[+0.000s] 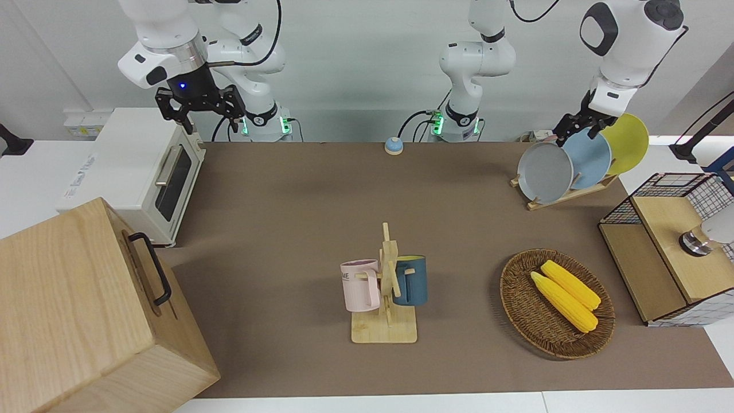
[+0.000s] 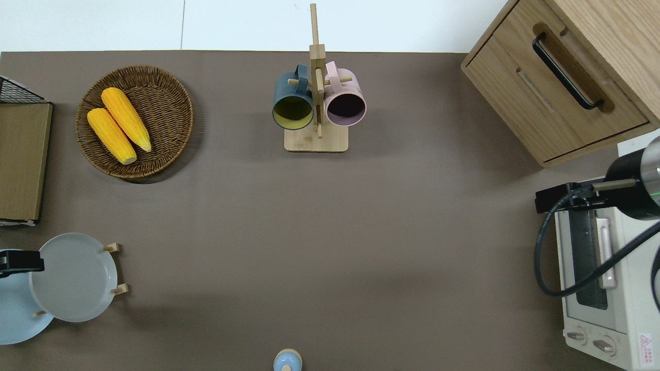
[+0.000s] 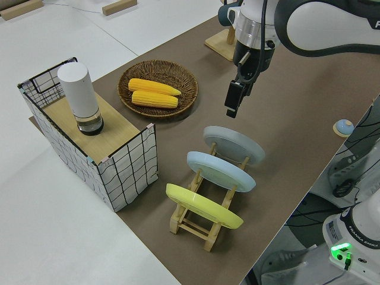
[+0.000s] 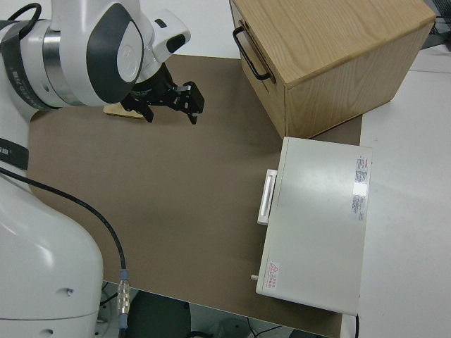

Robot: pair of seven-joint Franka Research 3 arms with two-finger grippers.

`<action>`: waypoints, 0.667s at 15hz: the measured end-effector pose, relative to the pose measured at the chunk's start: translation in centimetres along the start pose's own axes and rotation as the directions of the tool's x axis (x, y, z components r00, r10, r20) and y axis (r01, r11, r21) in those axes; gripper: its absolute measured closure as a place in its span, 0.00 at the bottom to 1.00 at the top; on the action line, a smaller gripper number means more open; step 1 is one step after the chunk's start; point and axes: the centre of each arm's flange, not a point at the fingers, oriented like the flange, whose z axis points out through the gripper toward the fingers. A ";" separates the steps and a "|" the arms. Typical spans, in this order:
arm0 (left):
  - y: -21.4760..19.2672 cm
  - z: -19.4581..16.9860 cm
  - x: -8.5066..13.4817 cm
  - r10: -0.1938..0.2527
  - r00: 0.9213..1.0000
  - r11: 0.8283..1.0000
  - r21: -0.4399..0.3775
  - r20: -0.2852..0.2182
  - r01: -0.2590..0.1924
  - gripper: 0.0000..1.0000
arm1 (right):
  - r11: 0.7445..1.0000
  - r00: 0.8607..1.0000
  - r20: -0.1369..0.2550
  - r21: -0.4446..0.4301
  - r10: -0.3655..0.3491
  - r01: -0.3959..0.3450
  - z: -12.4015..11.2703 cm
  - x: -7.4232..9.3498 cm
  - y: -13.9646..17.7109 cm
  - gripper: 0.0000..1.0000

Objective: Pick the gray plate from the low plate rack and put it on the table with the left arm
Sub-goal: 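Move the left gripper down to the gray plate in the low rack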

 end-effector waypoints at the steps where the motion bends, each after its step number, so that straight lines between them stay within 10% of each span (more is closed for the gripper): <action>1: -0.2 1.1 -0.3 -0.003 1.000 1.000 -0.003 0.022 0.003 0.00 | 1.000 1.000 0.000 0.000 0.000 0.000 0.0 0.0 0.0 0.01; 10: -2.0 10.5 -1.5 -0.043 0.999 0.998 -0.042 0.028 0.044 0.00 | 1.000 1.000 0.000 0.000 0.000 0.000 0.0 0.0 0.0 0.01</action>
